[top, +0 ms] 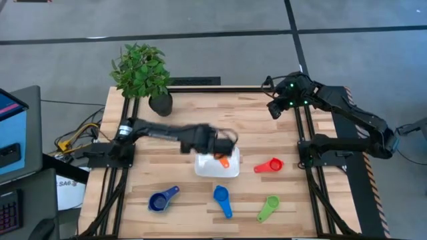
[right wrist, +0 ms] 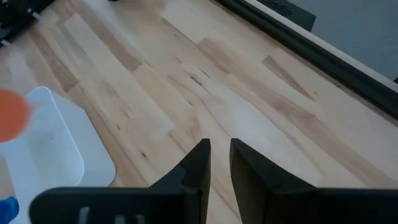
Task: Nest measuring cups in basket
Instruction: Stack the orange measuring cup into the purple measuring cup
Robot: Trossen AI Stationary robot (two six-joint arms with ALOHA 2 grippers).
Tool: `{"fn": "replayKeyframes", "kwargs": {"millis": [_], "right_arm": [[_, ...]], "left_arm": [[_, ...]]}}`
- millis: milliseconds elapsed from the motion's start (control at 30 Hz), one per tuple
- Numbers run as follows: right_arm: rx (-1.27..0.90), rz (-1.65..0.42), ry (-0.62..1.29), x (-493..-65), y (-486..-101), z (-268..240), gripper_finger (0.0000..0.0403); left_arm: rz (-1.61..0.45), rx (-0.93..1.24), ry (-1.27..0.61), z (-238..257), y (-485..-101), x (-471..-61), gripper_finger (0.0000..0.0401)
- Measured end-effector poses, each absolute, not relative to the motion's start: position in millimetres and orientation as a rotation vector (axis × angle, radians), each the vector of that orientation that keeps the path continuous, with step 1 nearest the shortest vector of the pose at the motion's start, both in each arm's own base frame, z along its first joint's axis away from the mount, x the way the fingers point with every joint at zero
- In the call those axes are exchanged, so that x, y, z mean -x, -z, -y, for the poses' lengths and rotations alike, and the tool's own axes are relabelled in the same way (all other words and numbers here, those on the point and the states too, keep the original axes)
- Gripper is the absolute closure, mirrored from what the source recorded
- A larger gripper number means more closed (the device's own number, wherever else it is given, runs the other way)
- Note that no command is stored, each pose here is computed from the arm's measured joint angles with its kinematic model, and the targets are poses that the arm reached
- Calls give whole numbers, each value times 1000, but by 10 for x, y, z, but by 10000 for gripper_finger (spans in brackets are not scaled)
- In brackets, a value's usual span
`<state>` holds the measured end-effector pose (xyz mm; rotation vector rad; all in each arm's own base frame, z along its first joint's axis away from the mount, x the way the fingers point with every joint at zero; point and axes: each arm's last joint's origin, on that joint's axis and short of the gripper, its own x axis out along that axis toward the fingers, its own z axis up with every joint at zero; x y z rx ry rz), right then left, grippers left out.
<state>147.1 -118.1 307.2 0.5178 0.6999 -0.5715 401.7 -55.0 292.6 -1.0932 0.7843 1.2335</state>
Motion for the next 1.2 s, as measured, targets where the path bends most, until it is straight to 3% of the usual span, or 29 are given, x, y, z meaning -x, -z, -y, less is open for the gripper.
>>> {"fn": "replayKeyframes", "kwargs": {"millis": [167,400,767,1000,1200], "right_arm": [[-526,-697,563,-1473,-3069,1193,317],[-520,-673,565,-1512,-3072,1227,317],[-662,-665,495,-1678,-3062,1024,317],[-744,-570,312,-2004,-3143,657,317],[-839,-465,310,-2051,-3262,390,304]], "left_arm": [[-685,1223,-1346,1049,-3027,-3751,399],[-922,1213,-1344,1452,-3008,-3523,397],[-1113,1171,-1255,2007,-2961,-3231,398],[-998,953,-1228,1886,-2829,-3233,398],[-1041,718,-1141,1391,-2900,-3299,398]]}}
